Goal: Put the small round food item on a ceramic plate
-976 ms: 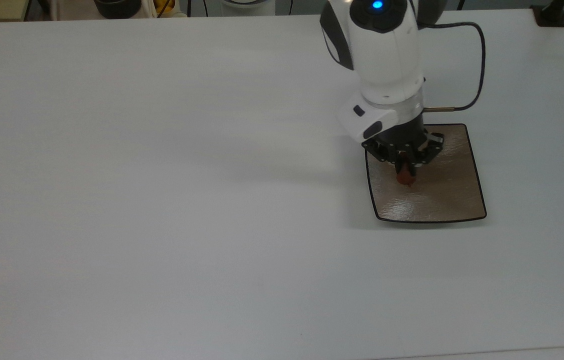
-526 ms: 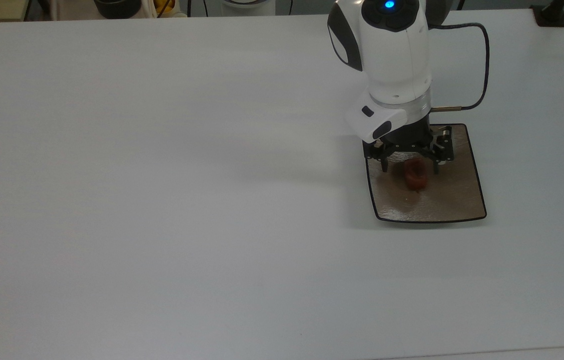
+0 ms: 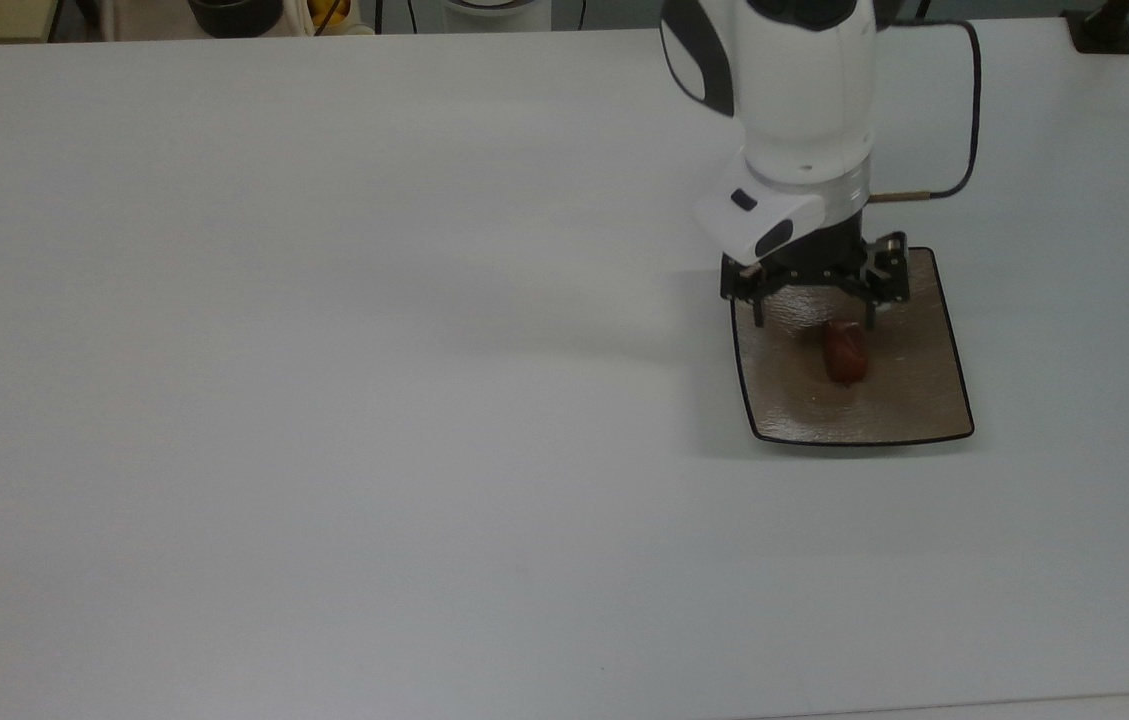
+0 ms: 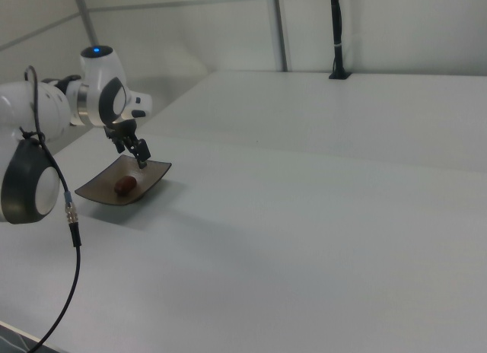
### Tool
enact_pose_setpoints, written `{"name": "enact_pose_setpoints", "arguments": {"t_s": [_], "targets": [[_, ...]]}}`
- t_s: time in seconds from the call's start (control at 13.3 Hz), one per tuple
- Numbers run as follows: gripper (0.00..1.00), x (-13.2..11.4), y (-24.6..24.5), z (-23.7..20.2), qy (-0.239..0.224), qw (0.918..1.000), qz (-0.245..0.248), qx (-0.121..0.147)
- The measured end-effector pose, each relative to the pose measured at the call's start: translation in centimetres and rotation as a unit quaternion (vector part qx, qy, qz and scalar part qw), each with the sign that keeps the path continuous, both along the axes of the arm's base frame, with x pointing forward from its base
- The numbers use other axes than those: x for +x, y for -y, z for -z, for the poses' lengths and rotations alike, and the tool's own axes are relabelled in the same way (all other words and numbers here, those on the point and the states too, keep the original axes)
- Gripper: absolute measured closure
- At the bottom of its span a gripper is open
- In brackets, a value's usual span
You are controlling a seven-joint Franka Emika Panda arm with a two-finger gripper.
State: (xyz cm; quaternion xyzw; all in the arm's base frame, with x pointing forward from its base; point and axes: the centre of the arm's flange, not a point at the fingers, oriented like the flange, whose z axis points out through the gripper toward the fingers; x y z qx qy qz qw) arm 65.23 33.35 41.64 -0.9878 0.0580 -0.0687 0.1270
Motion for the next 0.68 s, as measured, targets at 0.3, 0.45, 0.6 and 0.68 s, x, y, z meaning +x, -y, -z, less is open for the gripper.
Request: {"name": "enact_pose_setpoints", "arguments": {"t_s": [0.3,0.45,0.6,0.68], "targets": [[0.00,-2.5,2.8,-3.2,-0.055,0.9940,-0.047,-0.082],[0.00,-3.5,5.7,-4.3,-0.075,0.9868,-0.082,-0.118],[0.00,-4.7,9.4,-5.3,-0.100,0.9789,-0.096,-0.150],[0.00,-5.6,11.7,-6.1,-0.108,0.9755,-0.101,-0.163]]}}
